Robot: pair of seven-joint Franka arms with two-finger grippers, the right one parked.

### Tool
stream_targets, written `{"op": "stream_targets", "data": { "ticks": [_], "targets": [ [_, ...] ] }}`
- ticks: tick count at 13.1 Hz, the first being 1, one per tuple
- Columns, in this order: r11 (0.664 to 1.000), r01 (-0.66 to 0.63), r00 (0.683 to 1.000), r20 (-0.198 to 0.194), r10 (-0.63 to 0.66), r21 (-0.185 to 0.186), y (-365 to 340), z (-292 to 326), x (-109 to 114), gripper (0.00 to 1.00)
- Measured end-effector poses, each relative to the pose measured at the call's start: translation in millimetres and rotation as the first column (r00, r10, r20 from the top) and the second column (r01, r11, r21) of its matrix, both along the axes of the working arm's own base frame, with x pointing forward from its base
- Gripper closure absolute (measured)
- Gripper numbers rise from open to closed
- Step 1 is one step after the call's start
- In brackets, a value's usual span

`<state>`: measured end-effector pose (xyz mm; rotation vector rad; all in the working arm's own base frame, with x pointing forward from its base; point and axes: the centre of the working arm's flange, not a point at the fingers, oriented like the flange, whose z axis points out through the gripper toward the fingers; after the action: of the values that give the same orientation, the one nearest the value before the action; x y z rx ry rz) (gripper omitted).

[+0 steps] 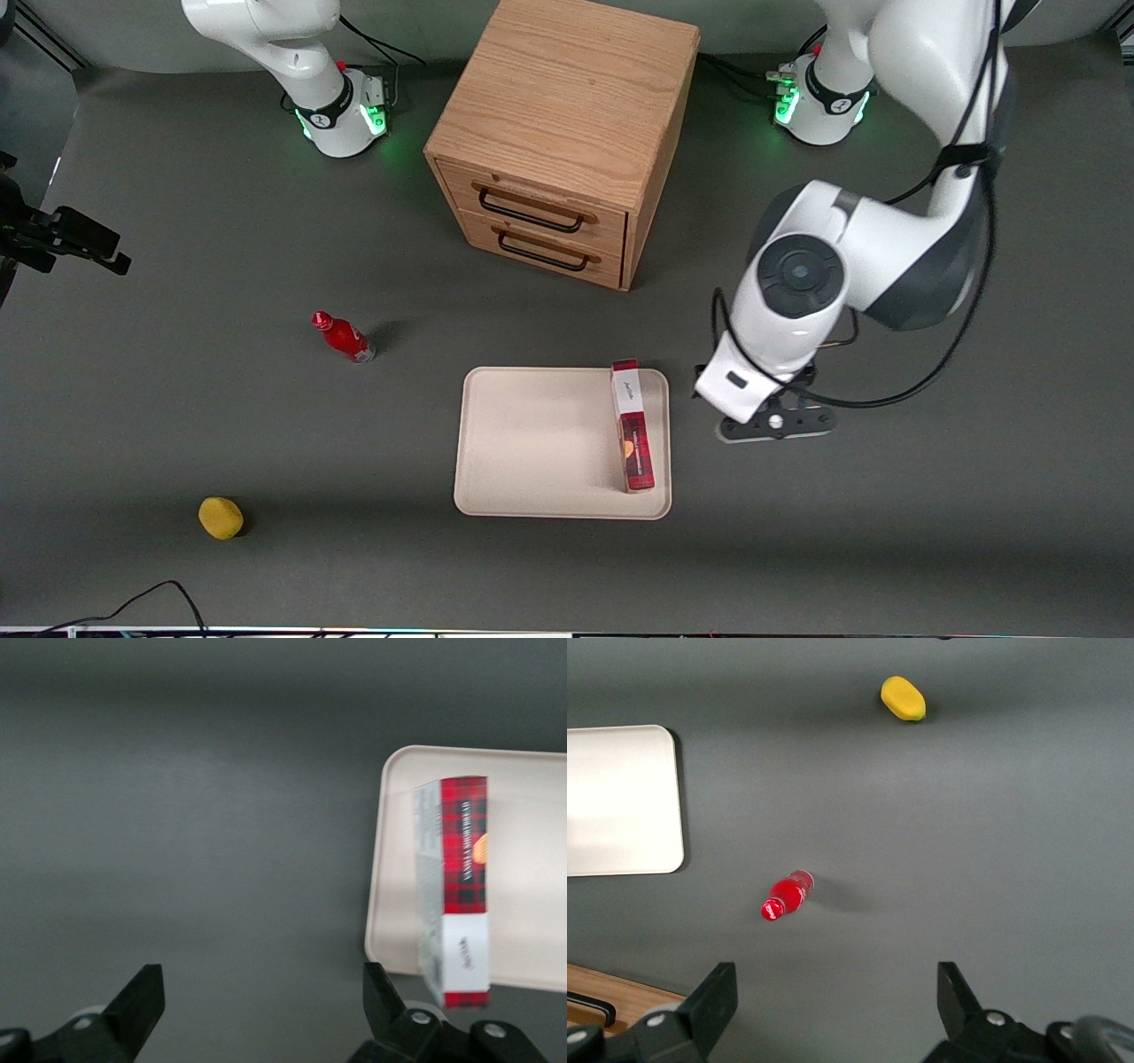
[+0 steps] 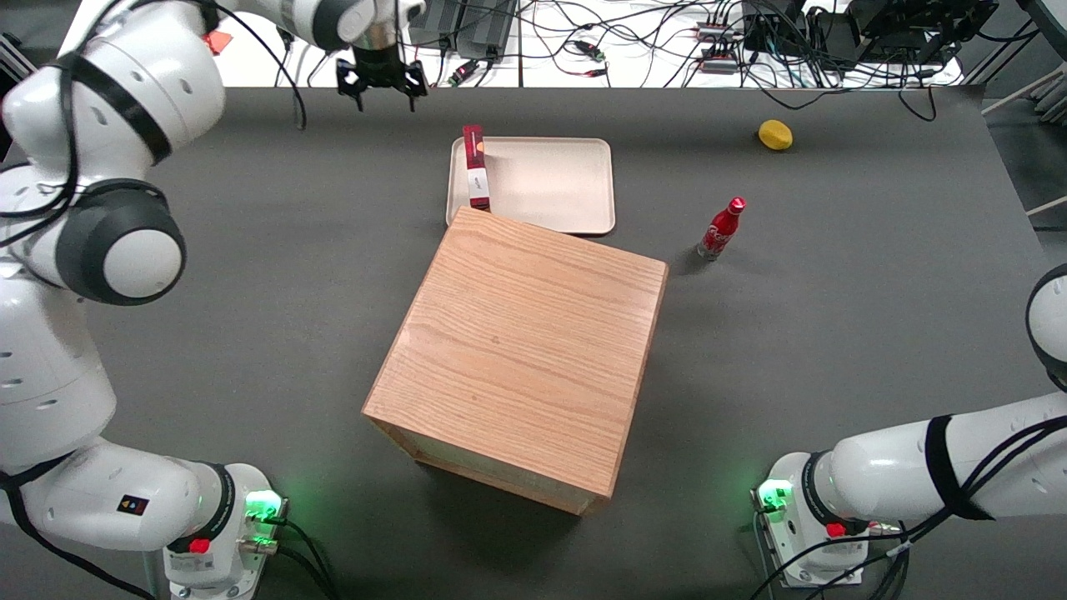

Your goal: Place red cookie box on tray

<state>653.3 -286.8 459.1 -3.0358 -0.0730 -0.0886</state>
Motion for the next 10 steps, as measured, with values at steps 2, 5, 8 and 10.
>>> {"op": "stream_targets", "data": {
  "ticks": [2, 5, 8, 10],
  "targets": [
    [0.999, 0.022, 0.999, -0.027, -0.023, -0.032, 31.6, 25.7, -4.5, 0.00],
    [0.998, 0.055, 0.997, -0.043, -0.057, -0.043, 98.8, 56.9, -18.1, 0.00],
    [0.997, 0.070, 0.995, -0.065, -0.071, -0.019, 167.4, 77.3, -37.9, 0.00],
    [0.997, 0.073, 0.994, -0.076, -0.073, -0.006, 209.7, 84.6, -50.7, 0.00]
  ]
}}
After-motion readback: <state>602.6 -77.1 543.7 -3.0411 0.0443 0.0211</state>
